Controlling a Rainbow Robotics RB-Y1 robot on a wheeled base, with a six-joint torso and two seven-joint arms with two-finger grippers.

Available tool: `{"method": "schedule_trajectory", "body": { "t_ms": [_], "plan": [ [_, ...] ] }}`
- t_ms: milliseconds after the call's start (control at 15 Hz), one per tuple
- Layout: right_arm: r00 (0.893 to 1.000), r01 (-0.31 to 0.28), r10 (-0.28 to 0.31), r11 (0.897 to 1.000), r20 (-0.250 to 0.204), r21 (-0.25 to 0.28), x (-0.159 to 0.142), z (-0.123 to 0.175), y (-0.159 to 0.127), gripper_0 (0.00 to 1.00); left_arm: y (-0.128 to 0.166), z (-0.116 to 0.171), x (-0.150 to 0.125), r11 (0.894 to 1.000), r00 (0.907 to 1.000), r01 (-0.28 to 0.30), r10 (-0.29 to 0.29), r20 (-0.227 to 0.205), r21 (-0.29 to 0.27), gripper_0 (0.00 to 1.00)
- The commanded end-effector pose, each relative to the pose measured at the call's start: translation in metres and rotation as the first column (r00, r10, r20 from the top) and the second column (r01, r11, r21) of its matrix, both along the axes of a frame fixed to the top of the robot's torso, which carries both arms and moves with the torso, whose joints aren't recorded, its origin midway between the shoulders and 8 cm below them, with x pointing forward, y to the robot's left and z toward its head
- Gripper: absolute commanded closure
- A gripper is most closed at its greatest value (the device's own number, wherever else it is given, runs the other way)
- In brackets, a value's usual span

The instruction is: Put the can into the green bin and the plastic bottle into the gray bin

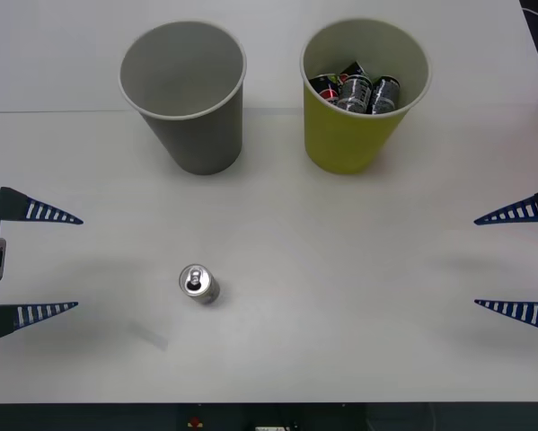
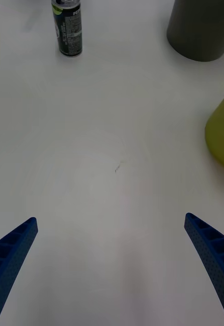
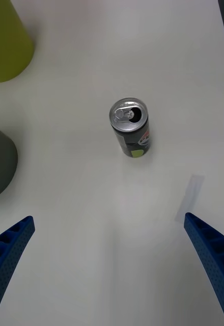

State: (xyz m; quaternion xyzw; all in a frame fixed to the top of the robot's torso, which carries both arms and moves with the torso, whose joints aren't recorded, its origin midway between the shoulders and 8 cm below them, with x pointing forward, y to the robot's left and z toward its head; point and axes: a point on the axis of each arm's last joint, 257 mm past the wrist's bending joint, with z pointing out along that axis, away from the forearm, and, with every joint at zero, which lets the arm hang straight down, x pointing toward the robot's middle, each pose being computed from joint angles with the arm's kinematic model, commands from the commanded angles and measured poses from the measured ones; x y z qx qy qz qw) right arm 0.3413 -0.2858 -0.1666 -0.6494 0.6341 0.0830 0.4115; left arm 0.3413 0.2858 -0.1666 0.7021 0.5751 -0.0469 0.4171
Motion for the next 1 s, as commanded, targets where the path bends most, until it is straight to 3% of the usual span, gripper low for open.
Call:
{"method": "schedule_trajectory", "body": {
  "t_ms": [67, 400, 667, 800, 1000],
  "plan": [
    [1.0, 0.0, 0.0, 1.0, 0.0, 0.0, 0.0, 0.0, 0.0, 0.0, -0.002, 0.004, 0.003, 1.0, 0.9999, -0.007, 0.008, 0.011, -0.018, 0.0],
    [1.0, 0.0, 0.0, 1.0, 0.0, 0.0, 0.0, 0.0, 0.0, 0.0, -0.002, 0.013, 0.013, 0.999, 0.998, -0.031, 0.033, 0.053, -0.044, 0.0],
    [1.0, 0.0, 0.0, 1.0, 0.0, 0.0, 0.0, 0.0, 0.0, 0.0, 0.011, 0.009, 0.016, 0.995, 0.9977, -0.062, 0.064, 0.022, -0.08, 0.0],
    [1.0, 0.0, 0.0, 1.0, 0.0, 0.0, 0.0, 0.0, 0.0, 0.0, 0.016, 0.005, 0.016, 0.994, 0.9982, -0.06, 0.059, -0.004, -0.095, 0.0],
    [1.0, 0.0, 0.0, 1.0, 0.0, 0.0, 0.0, 0.0, 0.0, 0.0, 0.015, -0.007, 0.021, 0.989, 0.9997, -0.025, 0.023, -0.01, -0.148, 0.0]
  ]
}}
